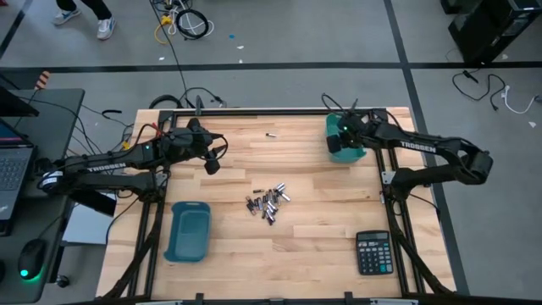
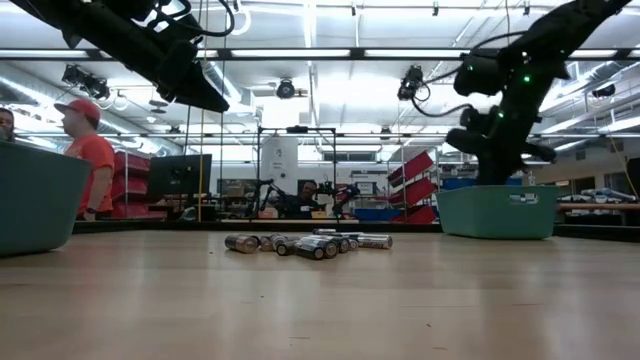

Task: Sort batteries
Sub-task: Put the black battery into the green bin

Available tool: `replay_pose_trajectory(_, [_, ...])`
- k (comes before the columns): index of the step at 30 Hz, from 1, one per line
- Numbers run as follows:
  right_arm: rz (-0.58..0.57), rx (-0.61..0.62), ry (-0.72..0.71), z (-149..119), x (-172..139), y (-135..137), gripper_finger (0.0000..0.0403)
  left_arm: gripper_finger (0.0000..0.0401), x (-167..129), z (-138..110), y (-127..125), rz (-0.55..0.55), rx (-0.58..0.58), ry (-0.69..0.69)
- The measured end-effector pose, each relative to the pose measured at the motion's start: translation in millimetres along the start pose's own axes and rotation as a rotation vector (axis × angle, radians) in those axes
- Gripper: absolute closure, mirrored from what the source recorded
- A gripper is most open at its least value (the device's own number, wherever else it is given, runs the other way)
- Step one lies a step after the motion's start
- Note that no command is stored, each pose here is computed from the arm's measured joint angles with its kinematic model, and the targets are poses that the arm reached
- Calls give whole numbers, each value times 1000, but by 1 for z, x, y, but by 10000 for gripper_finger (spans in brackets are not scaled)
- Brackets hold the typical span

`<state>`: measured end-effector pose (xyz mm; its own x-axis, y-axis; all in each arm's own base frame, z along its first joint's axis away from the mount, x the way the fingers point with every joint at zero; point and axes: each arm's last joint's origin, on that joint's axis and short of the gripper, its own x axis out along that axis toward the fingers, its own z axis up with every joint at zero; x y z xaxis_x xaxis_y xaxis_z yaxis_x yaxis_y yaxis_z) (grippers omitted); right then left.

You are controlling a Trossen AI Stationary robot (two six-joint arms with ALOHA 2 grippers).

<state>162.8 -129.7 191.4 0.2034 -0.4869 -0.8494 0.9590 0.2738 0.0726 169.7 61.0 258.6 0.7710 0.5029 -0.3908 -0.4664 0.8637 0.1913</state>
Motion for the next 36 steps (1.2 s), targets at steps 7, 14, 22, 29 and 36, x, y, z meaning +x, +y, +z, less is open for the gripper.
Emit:
replay_pose_trajectory(7, [-18,14,1,0,3,-4,372,219,0,0,0,0,0,0])
replay_pose_trajectory(14, [-75,49,-23,3,4,-10,370,219,0,0,0,0,0,0])
replay_pose_trajectory(22, [-66,65,-45,6,5,-9,355,219,1,0,0,-1,1,5])
replay_pose_trajectory(29, [-67,65,-45,6,5,-9,348,219,1,-1,0,-1,4,14])
replay_pose_trajectory(36, [-68,65,-46,6,5,-9,345,219,1,-1,0,-1,3,14])
